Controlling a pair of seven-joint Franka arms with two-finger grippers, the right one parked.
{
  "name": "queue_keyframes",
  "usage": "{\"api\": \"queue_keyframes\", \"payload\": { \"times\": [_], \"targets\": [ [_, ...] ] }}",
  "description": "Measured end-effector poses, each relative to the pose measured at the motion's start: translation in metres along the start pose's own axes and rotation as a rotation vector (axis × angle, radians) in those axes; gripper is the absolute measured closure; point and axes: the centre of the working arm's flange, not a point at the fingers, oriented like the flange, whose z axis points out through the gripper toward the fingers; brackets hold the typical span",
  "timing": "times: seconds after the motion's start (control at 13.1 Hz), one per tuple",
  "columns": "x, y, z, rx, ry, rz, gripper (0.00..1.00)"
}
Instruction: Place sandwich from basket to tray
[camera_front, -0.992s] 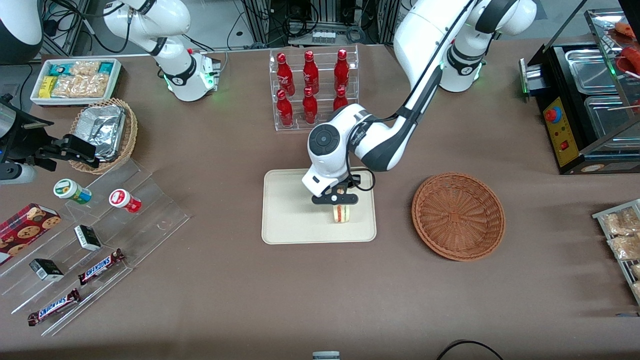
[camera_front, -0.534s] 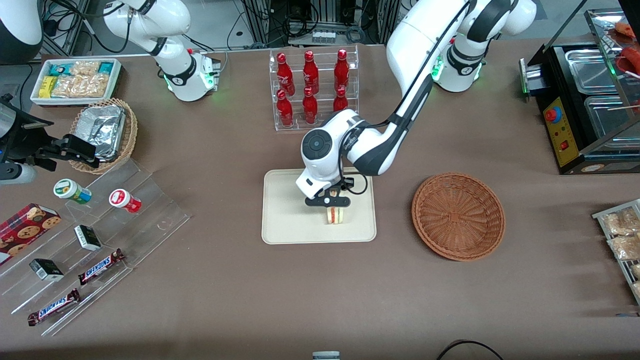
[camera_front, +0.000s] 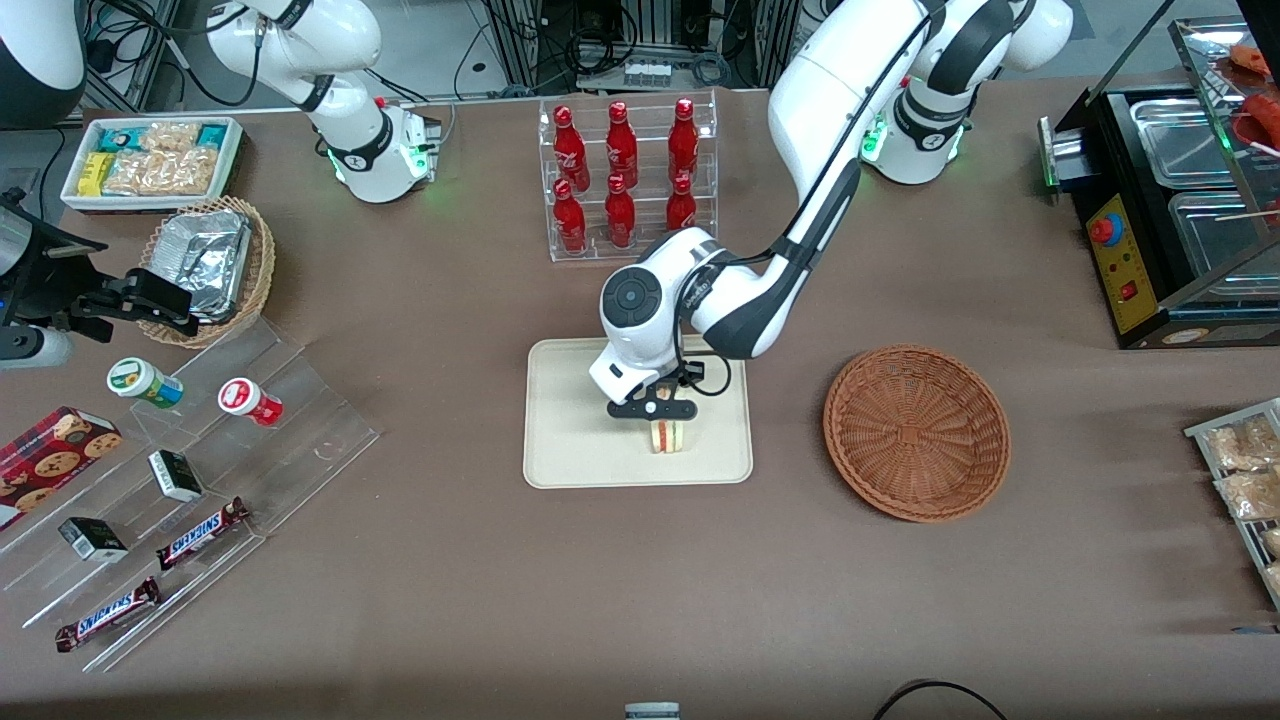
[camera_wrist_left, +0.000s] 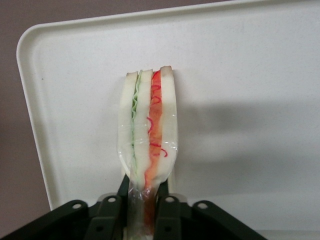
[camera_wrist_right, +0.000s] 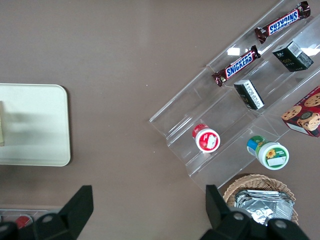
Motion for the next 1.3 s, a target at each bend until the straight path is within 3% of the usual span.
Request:
{"api": "queue_keyframes", "payload": {
  "times": [0.23, 0.38, 0.53, 0.76, 0.99, 1.3],
  "targets": [
    [0.019, -0.008, -0.022, -0.071, -0.010, -0.068, 0.40],
    [0.037, -0.024, -0.059, -0.100, 0.009, -0.103, 0.17],
    [0.044, -0.040, -0.107, -0.116, 0.030, -0.129, 0.01],
    [0.046, -0.086, -0.183, -0.108, 0.051, -0.187, 0.00],
    [0.044, -0.155, -0.245, -0.076, 0.024, -0.237, 0.00],
    [0.034, -0.267, -0.298, -0.062, 0.002, -0.236, 0.00]
  ]
}}
